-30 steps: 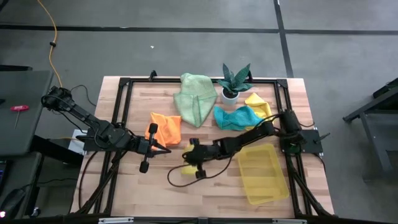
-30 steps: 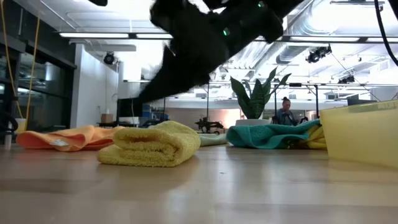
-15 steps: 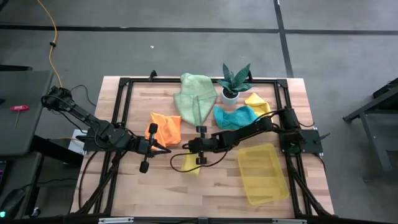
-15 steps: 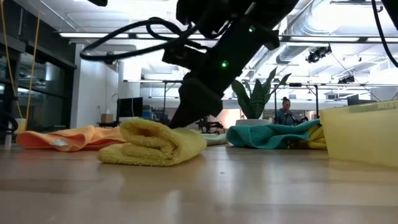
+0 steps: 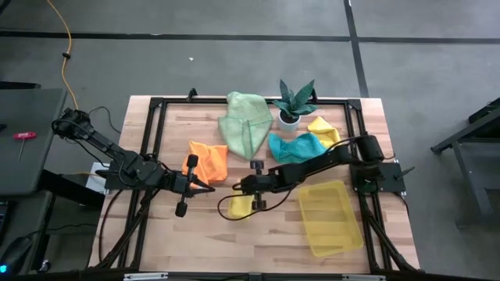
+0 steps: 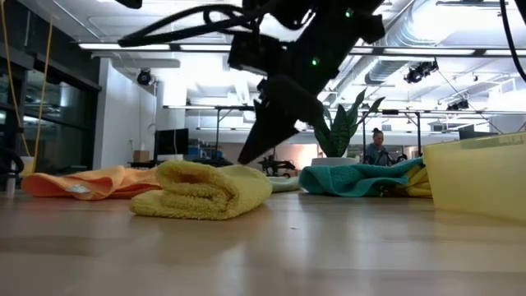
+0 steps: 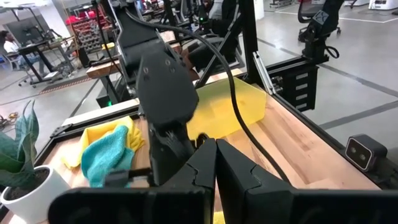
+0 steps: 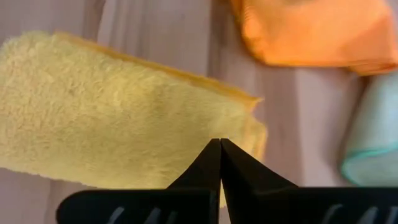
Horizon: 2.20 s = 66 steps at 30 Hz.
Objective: Fold microfiber towels
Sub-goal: Fold the left yellow microfiber cloth, then put the left yellow microfiber cloth into the yellow bin
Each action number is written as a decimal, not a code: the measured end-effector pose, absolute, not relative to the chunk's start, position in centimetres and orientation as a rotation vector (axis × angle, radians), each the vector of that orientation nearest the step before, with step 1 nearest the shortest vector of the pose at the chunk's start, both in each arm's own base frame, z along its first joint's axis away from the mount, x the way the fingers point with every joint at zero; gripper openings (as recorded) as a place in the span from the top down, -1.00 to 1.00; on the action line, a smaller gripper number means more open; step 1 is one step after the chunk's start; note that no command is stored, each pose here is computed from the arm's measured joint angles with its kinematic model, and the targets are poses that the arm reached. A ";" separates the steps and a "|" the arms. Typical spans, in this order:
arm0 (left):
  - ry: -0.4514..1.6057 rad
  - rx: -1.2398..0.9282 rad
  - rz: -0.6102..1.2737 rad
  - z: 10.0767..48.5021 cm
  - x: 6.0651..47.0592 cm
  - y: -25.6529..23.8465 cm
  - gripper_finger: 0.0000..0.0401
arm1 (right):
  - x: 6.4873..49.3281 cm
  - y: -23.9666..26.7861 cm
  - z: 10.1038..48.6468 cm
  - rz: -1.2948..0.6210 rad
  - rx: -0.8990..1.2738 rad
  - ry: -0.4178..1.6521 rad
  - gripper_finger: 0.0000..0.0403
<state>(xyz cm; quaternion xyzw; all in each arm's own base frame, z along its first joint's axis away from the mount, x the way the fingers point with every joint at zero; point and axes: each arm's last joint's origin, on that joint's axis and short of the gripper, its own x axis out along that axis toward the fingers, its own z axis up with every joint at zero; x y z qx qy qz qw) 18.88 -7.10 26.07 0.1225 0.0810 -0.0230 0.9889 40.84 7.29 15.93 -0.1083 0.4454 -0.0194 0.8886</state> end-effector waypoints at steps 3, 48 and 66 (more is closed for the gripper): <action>0.162 0.246 -0.046 26.1 18.9 -7.1 1.00 | 41.2 7.3 15.1 -0.009 -0.209 0.925 1.00; 0.178 0.261 -0.021 25.9 18.9 -7.0 1.00 | 40.6 10.0 12.7 0.434 -0.488 0.974 1.00; 0.179 0.261 -0.021 25.9 18.9 -7.0 1.00 | 37.1 8.2 17.9 0.248 -0.408 1.167 1.00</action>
